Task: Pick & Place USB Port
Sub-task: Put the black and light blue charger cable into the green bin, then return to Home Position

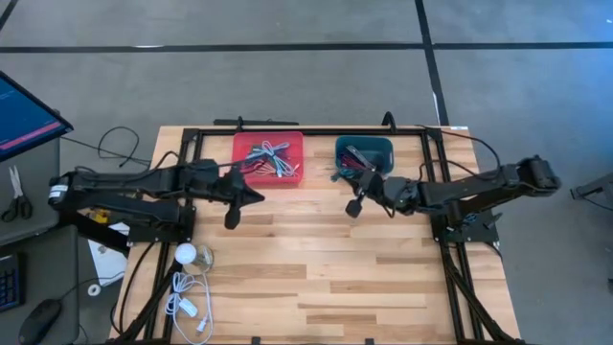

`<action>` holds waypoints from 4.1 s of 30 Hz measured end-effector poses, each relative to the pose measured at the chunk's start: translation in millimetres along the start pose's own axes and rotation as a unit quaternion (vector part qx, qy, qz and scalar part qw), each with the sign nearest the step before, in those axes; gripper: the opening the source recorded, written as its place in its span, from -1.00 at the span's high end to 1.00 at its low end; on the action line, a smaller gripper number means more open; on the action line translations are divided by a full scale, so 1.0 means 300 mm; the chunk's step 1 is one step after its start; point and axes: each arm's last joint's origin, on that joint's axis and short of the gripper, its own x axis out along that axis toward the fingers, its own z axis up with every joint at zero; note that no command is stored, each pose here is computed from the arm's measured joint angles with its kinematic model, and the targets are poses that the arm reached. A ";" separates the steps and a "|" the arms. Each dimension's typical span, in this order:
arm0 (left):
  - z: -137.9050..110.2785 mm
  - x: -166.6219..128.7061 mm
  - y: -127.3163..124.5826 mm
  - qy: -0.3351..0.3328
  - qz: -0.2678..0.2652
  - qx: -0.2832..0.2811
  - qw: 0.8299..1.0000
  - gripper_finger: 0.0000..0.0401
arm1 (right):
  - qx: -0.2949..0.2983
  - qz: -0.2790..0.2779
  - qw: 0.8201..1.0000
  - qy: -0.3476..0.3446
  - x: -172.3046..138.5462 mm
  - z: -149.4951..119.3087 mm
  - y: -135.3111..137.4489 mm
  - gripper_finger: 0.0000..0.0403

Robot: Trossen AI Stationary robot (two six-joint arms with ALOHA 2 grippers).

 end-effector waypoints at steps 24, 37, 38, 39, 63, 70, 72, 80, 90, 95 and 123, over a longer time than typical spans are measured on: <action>-0.042 -0.070 -0.003 -0.051 -0.003 -0.020 0.998 0.94 | -0.001 -0.216 0.954 0.209 0.084 -0.157 -0.296 1.00; -0.040 -0.070 -0.003 -0.053 -0.003 -0.020 0.998 0.94 | -0.014 -0.217 0.935 0.281 0.178 -0.284 -0.311 0.95; -0.040 -0.070 -0.003 -0.053 -0.003 -0.020 0.998 0.94 | -0.014 -0.217 0.935 0.279 0.184 -0.288 -0.309 0.91; -0.040 -0.070 -0.003 -0.053 -0.003 -0.020 0.998 0.94 | -0.011 -0.218 0.937 0.274 0.190 -0.290 -0.308 0.87; -0.040 -0.070 -0.003 -0.053 -0.002 -0.013 0.998 0.94 | 0.054 -0.125 0.987 0.087 0.078 -0.061 -0.221 -0.03; -0.040 -0.070 -0.003 -0.053 0.000 0.026 0.998 0.94 | 0.066 0.024 0.997 0.028 -0.001 0.015 -0.152 0.02; -0.040 -0.070 -0.003 -0.053 0.000 0.027 0.998 0.94 | 0.057 0.044 0.997 0.016 -0.024 0.030 -0.138 0.05; -0.040 -0.070 -0.003 -0.054 0.000 0.027 0.998 0.94 | 0.042 0.099 0.994 -0.028 -0.109 0.080 -0.106 0.16; -0.034 -0.078 -0.005 -0.064 -0.003 0.098 0.993 0.94 | 0.037 0.243 0.968 -0.047 -0.214 0.107 -0.092 0.25; -0.042 -0.102 -0.008 -0.076 -0.009 0.123 0.989 0.94 | 0.038 0.263 0.962 -0.059 -0.285 0.121 -0.118 0.32; -0.198 -0.289 -0.019 -0.232 -0.015 0.143 0.962 0.94 | 0.017 0.322 0.937 -0.135 -0.488 0.136 -0.207 0.65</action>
